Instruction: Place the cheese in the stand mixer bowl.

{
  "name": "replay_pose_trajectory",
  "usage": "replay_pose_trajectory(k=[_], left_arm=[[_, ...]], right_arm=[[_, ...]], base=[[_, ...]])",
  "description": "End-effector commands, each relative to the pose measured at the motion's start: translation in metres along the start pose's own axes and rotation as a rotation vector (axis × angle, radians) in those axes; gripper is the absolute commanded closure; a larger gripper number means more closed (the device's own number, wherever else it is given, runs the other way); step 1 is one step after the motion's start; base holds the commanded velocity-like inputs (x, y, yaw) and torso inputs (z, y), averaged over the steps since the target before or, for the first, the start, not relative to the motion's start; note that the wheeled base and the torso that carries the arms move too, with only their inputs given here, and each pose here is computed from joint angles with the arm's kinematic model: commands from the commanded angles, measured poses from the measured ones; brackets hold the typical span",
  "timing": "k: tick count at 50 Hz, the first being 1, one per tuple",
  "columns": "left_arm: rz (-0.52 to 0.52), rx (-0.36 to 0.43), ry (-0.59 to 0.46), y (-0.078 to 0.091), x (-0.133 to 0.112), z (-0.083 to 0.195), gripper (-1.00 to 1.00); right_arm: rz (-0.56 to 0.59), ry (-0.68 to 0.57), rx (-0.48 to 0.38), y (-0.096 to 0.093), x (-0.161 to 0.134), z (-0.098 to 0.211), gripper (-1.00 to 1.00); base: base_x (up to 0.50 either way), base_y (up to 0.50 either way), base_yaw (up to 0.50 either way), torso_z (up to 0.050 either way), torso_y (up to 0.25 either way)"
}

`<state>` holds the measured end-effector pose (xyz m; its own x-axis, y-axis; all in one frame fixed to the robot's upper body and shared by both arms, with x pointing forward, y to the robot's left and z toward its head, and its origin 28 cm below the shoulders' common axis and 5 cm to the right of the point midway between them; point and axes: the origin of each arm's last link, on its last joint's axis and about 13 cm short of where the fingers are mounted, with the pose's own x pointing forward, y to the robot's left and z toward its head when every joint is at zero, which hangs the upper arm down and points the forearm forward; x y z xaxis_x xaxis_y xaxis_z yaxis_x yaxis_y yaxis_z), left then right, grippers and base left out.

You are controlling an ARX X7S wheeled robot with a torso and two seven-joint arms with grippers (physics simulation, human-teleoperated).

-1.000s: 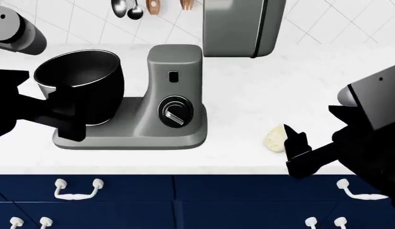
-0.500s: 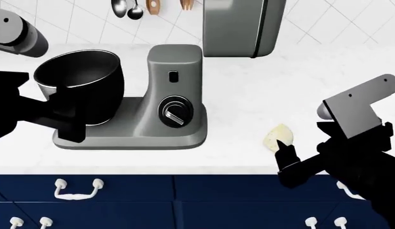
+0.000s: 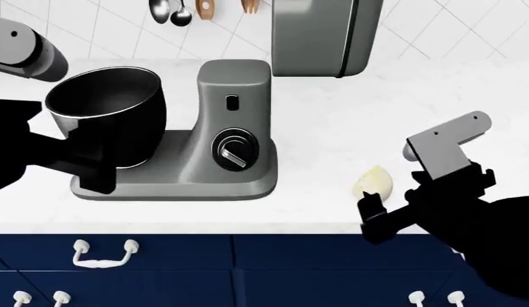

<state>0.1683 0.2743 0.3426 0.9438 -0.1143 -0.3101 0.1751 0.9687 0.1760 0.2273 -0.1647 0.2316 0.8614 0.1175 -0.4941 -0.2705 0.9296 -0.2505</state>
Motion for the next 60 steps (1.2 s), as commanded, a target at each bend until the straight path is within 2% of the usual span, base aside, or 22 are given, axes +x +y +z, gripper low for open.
replay_pose_trajectory(k=[1, 30, 31, 40, 48, 52, 57, 60], left_arm=[[-0.003, 0.001, 0.002, 0.0, 0.001, -0.001, -1.0], [-0.006, 0.0, 0.01, 0.0, 0.004, -0.004, -1.0], [-0.007, 0.001, 0.01, 0.0, 0.003, -0.004, -1.0], [-0.006, 0.0, 0.009, 0.0, 0.002, -0.003, -1.0], [-0.006, 0.0, 0.003, 0.0, 0.001, -0.002, -1.0], [-0.009, -0.001, -0.001, 0.0, 0.0, -0.001, -1.0], [-0.012, 0.004, -0.005, 0.0, -0.001, 0.001, -1.0], [-0.011, 0.006, -0.012, -0.001, -0.003, 0.003, -1.0]], right_arm=[[-0.002, 0.031, 0.013, -0.002, 0.019, -0.001, -1.0], [0.022, 0.122, 0.025, 0.002, 0.058, -0.017, -1.0], [0.011, 0.115, 0.016, 0.002, 0.058, -0.018, 1.0], [-0.011, 0.024, -0.016, 0.0, 0.041, -0.01, 1.0], [0.001, -0.203, -0.067, -0.007, -0.018, 0.018, 1.0], [0.009, -0.265, -0.088, -0.007, -0.034, 0.023, 1.0], [0.172, -0.421, -0.201, 0.004, -0.057, 0.019, 1.0], [0.158, -0.489, -0.207, 0.004, -0.065, 0.027, 1.0]], base=[[0.0, 0.0, 0.0, 0.0, 0.0], [0.0, 0.0, 0.0, 0.0, 0.0], [0.0, 0.0, 0.0, 0.0, 0.0], [0.0, 0.0, 0.0, 0.0, 0.0], [0.0, 0.0, 0.0, 0.0, 0.0], [0.0, 0.0, 0.0, 0.0, 0.0], [0.0, 0.0, 0.0, 0.0, 0.0], [0.0, 0.0, 0.0, 0.0, 0.0]])
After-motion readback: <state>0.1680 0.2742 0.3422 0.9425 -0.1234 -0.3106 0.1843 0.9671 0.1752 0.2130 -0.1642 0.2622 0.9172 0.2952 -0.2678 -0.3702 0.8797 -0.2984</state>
